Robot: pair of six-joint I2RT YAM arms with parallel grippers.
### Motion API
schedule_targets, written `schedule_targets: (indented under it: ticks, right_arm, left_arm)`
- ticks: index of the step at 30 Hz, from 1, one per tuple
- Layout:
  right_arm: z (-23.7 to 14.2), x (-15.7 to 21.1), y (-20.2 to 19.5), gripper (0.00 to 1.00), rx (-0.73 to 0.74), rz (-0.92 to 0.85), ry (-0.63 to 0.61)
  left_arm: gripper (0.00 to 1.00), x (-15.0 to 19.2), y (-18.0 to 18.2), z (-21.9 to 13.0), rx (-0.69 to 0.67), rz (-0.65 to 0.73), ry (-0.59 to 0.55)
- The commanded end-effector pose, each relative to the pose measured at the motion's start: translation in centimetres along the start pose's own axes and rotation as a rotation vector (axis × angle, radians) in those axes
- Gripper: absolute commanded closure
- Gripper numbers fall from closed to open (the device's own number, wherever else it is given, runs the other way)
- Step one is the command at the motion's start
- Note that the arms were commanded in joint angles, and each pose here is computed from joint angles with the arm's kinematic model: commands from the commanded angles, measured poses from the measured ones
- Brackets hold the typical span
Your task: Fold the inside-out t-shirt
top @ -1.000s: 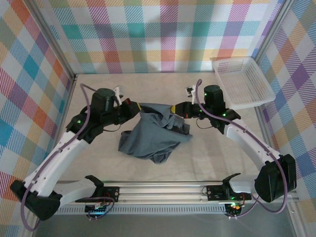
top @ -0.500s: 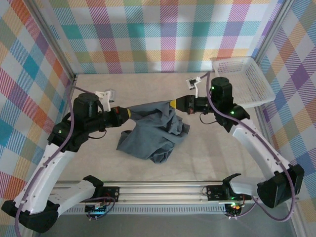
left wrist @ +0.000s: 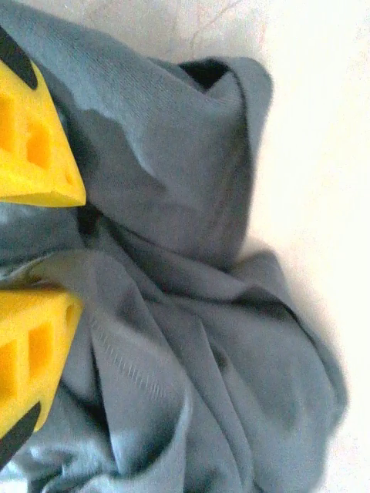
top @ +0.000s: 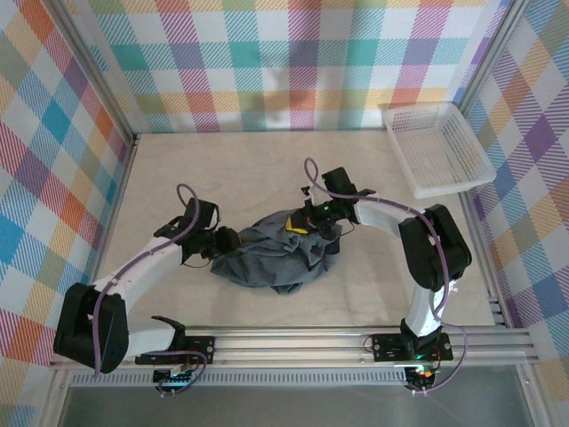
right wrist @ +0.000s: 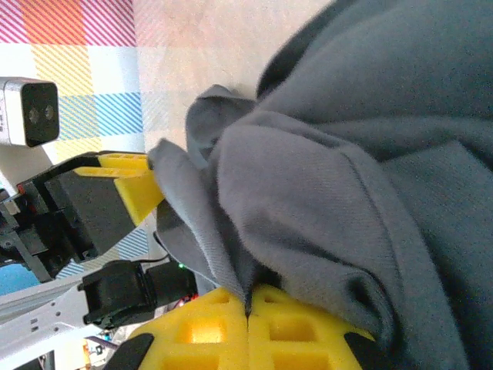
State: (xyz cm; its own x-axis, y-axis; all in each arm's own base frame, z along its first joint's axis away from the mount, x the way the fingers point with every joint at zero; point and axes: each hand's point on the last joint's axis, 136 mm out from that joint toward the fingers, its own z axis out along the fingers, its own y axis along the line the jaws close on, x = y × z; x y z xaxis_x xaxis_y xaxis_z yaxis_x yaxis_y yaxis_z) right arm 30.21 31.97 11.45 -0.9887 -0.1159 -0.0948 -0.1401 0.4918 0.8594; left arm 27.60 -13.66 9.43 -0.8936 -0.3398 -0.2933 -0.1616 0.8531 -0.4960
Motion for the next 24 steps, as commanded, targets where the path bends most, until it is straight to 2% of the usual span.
schedule_targets:
  ticks: [1, 7, 13, 16, 18, 21, 24]
  right_arm:
    - [-1.2, -1.4, 2.6, 0.99, -0.04, -0.078, -0.055]
    - [-2.3, -2.0, 3.9, 0.97, -0.049, -0.055, -0.116]
    - [-2.5, -2.4, 5.0, 0.98, -0.081, -0.051, -0.125]
    - [-2.5, -2.3, 5.2, 0.98, -0.09, -0.048, -0.115]
    - [-2.6, -2.1, 5.3, 0.98, -0.093, -0.044, -0.107]
    - [-2.6, -1.6, 5.4, 0.98, -0.092, -0.047, -0.1]
    - [-2.8, -1.3, 5.5, 0.98, -0.09, -0.048, -0.099]
  left_arm:
    - [0.66, -1.7, -3.9, -3.4, 0.152, -0.013, -0.076]
    - [0.67, 0.6, -10.5, -6.0, 0.395, -0.068, -0.128]
    - [0.61, 2.4, -16.1, -3.3, 0.562, -0.127, -0.049]
    - [0.52, 1.8, -17.1, -1.2, 0.591, -0.167, -0.042]
    - [0.49, 1.2, -17.2, -0.3, 0.583, -0.172, -0.064]
    - [0.5, 0.2, -17.3, 0.2, 0.56, -0.152, -0.11]
    - [0.58, -0.5, -16.7, 0.2, 0.521, -0.149, -0.148]
